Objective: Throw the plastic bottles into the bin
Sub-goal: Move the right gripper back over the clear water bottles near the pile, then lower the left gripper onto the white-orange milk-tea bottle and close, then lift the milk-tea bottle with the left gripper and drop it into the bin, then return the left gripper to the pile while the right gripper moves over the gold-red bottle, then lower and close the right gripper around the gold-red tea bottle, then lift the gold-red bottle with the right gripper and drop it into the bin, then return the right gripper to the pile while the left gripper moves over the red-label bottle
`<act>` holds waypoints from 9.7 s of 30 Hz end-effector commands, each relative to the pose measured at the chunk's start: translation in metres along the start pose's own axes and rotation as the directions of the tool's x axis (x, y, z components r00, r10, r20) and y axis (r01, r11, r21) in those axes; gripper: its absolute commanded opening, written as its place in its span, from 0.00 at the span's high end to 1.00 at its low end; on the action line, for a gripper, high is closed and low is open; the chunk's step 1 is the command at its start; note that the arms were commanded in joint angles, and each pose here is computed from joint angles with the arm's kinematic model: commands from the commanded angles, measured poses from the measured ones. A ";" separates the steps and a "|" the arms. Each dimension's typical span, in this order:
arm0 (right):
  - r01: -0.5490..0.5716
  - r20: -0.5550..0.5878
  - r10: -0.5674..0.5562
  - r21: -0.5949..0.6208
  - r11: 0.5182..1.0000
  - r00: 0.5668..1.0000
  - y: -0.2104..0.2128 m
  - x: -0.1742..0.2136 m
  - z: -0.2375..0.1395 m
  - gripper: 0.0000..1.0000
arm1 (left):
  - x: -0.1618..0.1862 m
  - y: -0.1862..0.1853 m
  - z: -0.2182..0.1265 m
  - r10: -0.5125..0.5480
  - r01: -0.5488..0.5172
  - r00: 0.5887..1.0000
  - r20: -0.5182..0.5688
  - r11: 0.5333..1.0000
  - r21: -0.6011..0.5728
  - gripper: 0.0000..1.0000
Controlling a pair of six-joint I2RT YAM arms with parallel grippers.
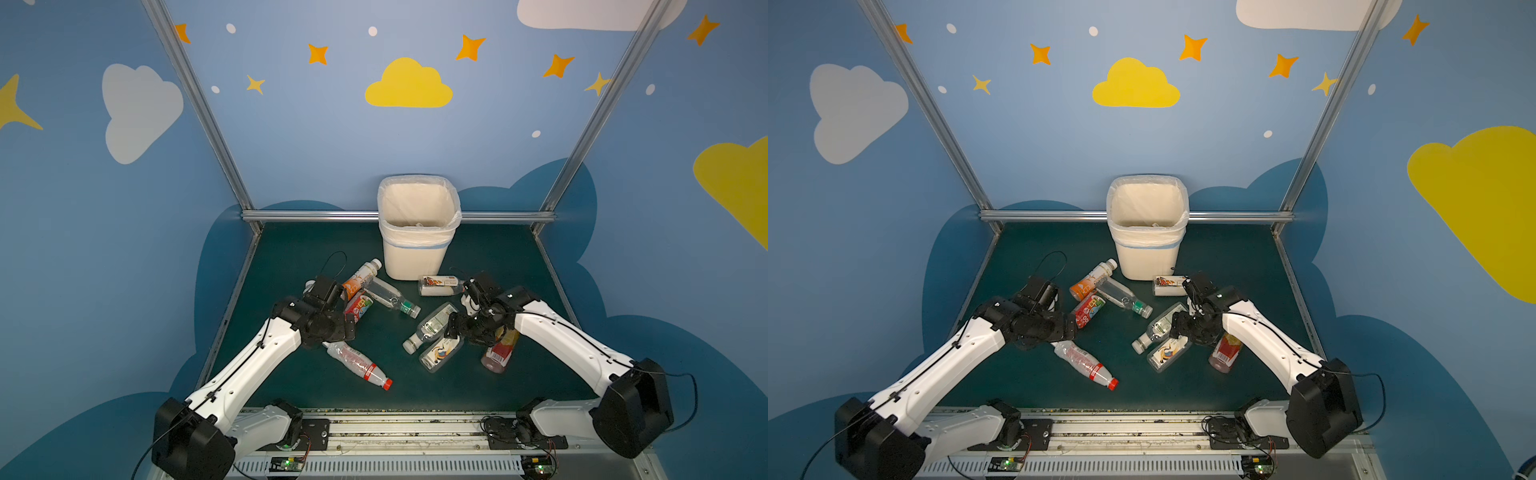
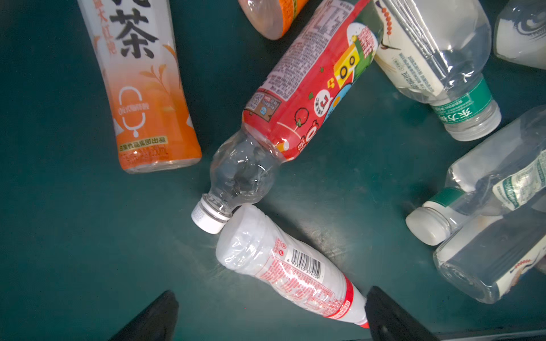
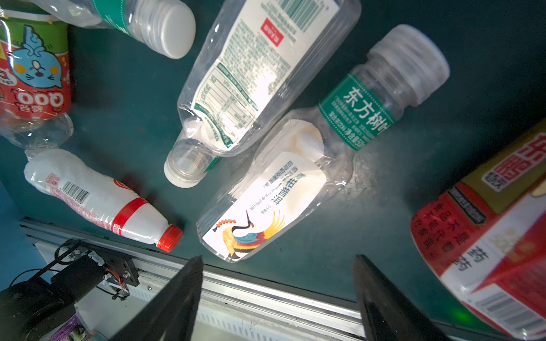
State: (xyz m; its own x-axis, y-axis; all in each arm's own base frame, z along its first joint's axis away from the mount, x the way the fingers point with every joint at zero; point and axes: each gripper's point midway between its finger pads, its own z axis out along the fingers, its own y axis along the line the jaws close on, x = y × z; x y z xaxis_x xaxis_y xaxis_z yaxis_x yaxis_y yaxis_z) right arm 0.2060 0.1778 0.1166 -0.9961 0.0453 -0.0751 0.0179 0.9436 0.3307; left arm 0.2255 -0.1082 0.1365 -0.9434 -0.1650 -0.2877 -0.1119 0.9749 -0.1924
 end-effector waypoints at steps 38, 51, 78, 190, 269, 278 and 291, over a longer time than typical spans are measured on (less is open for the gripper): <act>0.056 0.041 -0.057 0.028 0.998 0.998 0.001 0.004 -0.011 0.21 | -0.112 0.095 0.095 -0.268 0.234 0.950 -0.162 0.952 -0.198 0.25; 0.051 0.035 -0.052 0.034 0.998 0.998 0.001 0.003 -0.010 0.20 | -0.122 0.102 0.110 -0.252 0.215 0.956 -0.149 0.949 -0.229 0.29; 0.015 0.064 -0.019 0.057 0.998 0.998 -0.009 0.009 -0.018 0.21 | -0.130 0.111 0.123 -0.264 0.230 0.952 -0.156 0.951 -0.209 0.59; -0.486 0.225 0.453 0.122 0.865 0.863 -0.147 0.023 -0.055 0.20 | -0.050 -0.104 -0.060 0.346 -0.359 0.903 0.254 0.933 0.004 0.00; 0.075 0.692 0.179 -0.320 0.944 0.700 0.056 -0.190 -0.259 0.16 | -0.053 -0.069 -0.066 0.266 -0.265 0.927 0.264 0.963 -0.040 0.00; -0.063 0.493 0.118 -0.127 0.990 0.862 -0.027 -0.071 -0.164 0.18 | -0.058 -0.068 -0.062 0.143 -0.165 0.942 0.302 0.985 0.050 0.00; -0.149 0.371 0.192 -0.142 0.979 0.908 -0.049 -0.021 -0.110 0.19 | -0.048 -0.061 -0.029 0.020 -0.049 0.980 0.196 0.988 0.144 0.00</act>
State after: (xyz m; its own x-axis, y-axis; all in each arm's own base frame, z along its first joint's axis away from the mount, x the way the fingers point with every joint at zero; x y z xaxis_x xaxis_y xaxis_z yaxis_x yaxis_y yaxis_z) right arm 0.2177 0.0899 0.2111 -0.8576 0.3457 -0.3807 0.1489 0.8756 0.4596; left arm 0.2662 -0.1457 0.1829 -0.8698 -0.1594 -0.4670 -0.0378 0.9651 -0.2591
